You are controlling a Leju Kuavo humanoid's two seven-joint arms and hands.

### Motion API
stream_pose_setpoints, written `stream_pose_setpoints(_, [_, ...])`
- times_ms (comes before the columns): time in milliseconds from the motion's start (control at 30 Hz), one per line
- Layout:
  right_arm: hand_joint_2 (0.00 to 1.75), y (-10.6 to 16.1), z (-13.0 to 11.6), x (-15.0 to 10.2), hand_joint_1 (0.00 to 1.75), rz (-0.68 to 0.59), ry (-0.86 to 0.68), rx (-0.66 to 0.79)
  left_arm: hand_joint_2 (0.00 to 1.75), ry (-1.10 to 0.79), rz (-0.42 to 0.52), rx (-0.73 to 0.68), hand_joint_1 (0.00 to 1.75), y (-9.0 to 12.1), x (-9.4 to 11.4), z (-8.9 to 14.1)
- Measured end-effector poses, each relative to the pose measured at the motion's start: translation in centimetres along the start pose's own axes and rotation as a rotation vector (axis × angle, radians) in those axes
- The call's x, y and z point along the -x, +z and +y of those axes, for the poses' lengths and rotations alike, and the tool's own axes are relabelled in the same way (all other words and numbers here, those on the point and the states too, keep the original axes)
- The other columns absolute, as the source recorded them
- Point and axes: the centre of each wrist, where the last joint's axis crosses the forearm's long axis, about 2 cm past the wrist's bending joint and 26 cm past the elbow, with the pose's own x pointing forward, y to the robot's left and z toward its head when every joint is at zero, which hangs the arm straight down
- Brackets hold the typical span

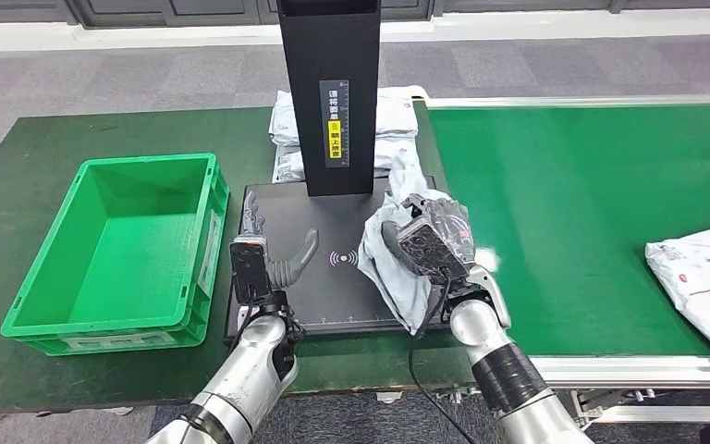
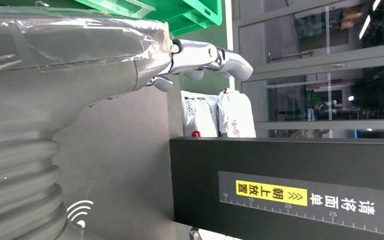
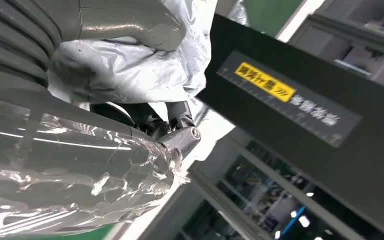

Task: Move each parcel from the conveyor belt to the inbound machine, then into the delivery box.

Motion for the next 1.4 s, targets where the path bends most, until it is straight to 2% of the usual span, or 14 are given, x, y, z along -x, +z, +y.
stream_pose_setpoints(200, [1.75,-1.0,1.7,-1.4,1.75,-0.050,-0.014,-0.108,1.75,0.014,-0.002,0.017,0.00,-0.3,-0.2,-0.2])
stream_pose_setpoints(400, [1.75,-0.3,3.8,-1.0,1.71,-0.039,-0.063,-0.220,1.75,0.020,-0.001,0.031,0.00,-0.5,-0.3,-0.5])
stream_pose_setpoints(533, [1.75,0.0,5.0,0.1,0.00,-0.020,-0.096,-0.355,1.75,0.029,-0.001,0.045,0.00,-0.5,-0.4,-0.7])
stream_pose_setpoints(733, [1.75,0.5,5.4,1.8,0.00,0.010,-0.086,-0.388,1.75,0.034,0.003,0.040,0.00,-0.6,-0.4,-0.6])
stream_pose_setpoints(1000, [1.75,0.6,5.3,2.5,0.00,0.036,-0.067,-0.384,1.75,0.029,0.003,0.036,0.00,-0.7,-0.3,-0.5])
stream_pose_setpoints(1133, [1.75,0.6,5.1,2.6,0.00,0.022,-0.039,-0.311,1.75,0.020,0.003,0.029,0.00,-0.7,-0.2,-0.3])
stream_pose_setpoints(1267, [1.75,0.6,4.6,2.8,0.00,-0.034,0.011,-0.153,1.75,0.015,0.002,0.054,0.00,-0.6,-0.1,-0.2])
stream_pose_setpoints(1400, [0.00,0.9,3.6,3.1,0.00,-0.033,0.063,0.002,1.75,-0.012,0.017,0.131,0.00,-0.1,0.2,-0.5])
